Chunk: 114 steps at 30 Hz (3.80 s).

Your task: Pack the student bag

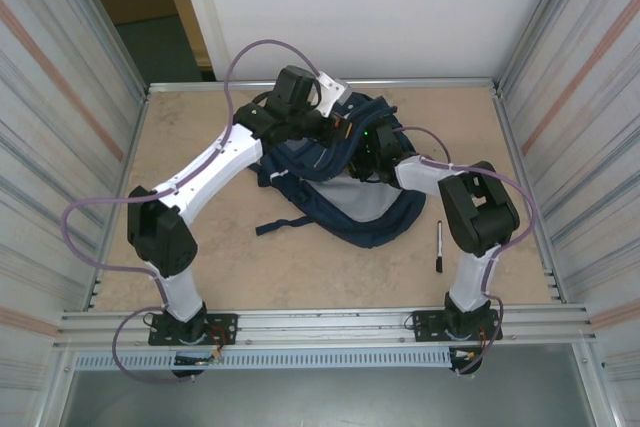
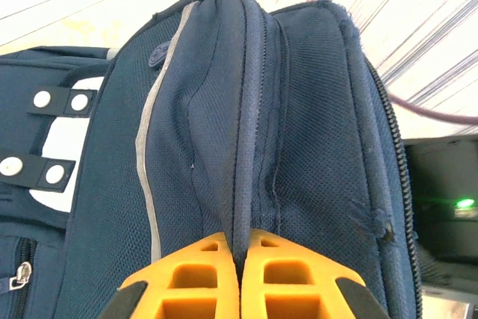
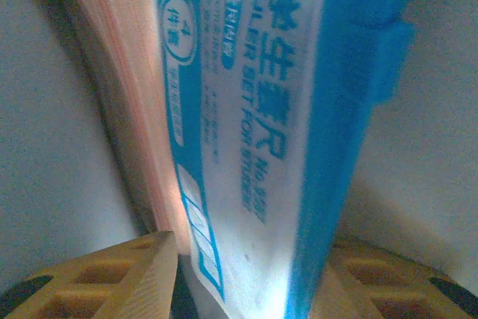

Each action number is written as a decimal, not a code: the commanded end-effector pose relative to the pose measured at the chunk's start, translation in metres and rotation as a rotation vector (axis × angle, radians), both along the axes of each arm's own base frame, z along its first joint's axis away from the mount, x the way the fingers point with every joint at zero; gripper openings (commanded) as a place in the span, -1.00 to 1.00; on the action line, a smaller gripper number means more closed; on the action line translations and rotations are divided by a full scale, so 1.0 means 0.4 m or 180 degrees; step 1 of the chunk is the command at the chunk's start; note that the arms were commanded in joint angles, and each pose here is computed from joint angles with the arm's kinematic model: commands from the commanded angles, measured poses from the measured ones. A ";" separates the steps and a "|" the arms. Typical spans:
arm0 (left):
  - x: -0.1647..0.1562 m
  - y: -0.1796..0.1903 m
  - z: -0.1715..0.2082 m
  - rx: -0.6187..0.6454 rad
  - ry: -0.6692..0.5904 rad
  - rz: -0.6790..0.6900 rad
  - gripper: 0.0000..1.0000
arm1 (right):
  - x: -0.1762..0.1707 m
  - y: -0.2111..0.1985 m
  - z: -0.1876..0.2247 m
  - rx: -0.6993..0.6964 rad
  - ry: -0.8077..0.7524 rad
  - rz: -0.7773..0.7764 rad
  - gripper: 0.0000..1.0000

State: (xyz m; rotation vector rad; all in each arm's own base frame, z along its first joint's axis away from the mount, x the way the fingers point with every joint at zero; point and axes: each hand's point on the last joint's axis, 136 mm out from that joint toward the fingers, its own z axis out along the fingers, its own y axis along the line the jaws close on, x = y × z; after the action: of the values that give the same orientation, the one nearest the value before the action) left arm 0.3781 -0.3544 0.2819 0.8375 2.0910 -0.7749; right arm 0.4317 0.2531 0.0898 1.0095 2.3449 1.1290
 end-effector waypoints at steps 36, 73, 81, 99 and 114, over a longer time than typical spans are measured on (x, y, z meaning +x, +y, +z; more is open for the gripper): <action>-0.195 0.147 -0.275 0.0153 0.0768 0.0627 0.12 | -0.342 -0.498 0.246 -0.1824 -0.0661 0.0383 0.10; -0.286 0.308 -0.573 0.0111 0.1697 0.1735 0.24 | -0.039 -0.155 -0.027 -0.1722 -0.0601 0.1381 0.06; -0.369 0.212 -0.525 -0.0057 0.1606 0.1465 0.22 | -0.017 -0.196 -0.007 -0.1668 -0.0638 0.1154 0.08; -0.125 0.401 -0.329 -0.0292 0.0815 0.2022 0.17 | -0.287 -0.177 0.184 -0.2131 -0.1115 0.1509 0.11; 0.201 0.484 -0.504 0.0064 0.0760 0.2326 0.10 | -0.384 -0.146 0.135 -0.2180 -0.1138 0.1613 0.13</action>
State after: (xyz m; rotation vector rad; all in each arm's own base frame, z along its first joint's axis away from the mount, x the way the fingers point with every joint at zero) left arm 0.4404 -0.1561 0.0767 -0.1074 2.4197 -0.4727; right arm 0.2772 0.1987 0.1457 -0.0626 2.4467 0.5186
